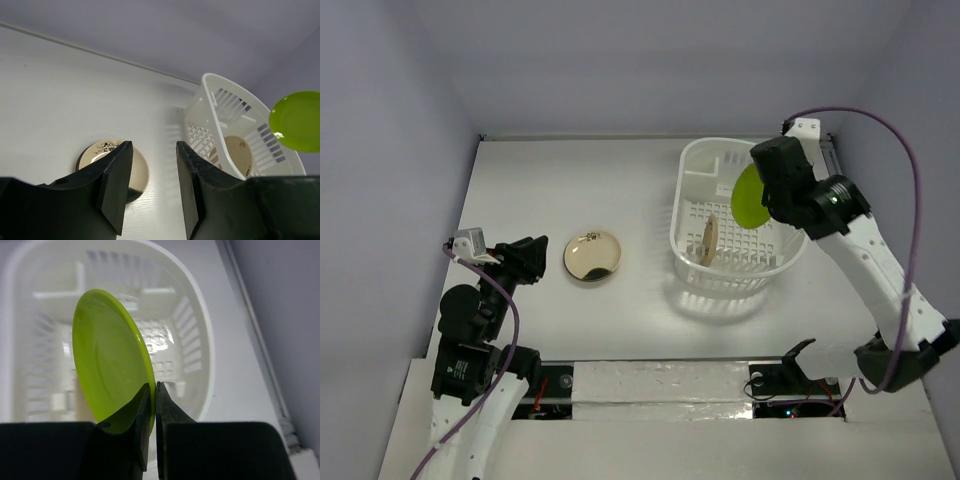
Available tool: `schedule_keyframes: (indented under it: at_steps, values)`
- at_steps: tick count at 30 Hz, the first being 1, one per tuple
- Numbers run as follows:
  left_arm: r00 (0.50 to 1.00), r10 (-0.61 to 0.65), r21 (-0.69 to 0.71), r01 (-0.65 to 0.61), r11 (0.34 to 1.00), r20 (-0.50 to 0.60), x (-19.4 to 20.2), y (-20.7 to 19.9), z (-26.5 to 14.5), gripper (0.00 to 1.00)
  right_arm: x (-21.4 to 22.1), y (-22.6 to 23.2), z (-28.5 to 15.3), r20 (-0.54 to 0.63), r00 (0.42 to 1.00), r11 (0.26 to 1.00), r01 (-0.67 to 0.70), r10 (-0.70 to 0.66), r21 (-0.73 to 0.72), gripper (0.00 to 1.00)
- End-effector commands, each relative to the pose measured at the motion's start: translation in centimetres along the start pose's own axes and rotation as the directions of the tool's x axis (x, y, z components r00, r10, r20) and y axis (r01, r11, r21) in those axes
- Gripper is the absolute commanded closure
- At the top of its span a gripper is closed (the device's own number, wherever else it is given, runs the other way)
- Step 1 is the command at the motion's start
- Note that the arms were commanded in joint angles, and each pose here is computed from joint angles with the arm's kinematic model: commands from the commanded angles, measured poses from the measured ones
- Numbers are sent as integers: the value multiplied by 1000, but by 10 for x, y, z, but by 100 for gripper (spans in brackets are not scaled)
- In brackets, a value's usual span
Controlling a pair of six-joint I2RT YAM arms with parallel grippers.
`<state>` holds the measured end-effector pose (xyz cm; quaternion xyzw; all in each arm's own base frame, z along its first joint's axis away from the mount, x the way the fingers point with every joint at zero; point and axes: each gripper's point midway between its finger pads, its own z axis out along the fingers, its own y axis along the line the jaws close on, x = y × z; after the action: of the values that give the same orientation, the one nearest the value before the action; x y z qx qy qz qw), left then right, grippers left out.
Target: Unload the plates from the dish rack
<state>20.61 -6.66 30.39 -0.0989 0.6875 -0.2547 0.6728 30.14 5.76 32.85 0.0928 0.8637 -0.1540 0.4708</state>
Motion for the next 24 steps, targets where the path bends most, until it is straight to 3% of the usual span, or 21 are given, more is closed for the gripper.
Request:
schedule_keyframes:
  at_steps: [1,4,8,11,16,24]
  values:
    - [999,2,24,-3,1000,46,-12,-6,2,63,-40,31,-37,130,977,963,-135,168,-232,100]
    - [999,1,8,-2,1000,42,-12,-3,4,63,-53,102,-59,124,955,843,-172,270,-509,100]
    - [999,2,-14,-2,1000,44,-12,1,5,63,-37,193,-76,58,969,717,-136,240,-684,100]
    - [999,-2,-32,4,999,47,-12,4,5,63,-27,242,-61,49,984,740,-95,171,-666,100]
    - [999,-6,-46,8,999,49,-13,7,6,63,12,324,-50,-30,996,653,-76,82,-754,100]
    - [999,-5,-57,8,998,45,-12,10,8,63,95,400,-32,-139,990,615,-91,-31,-783,100]
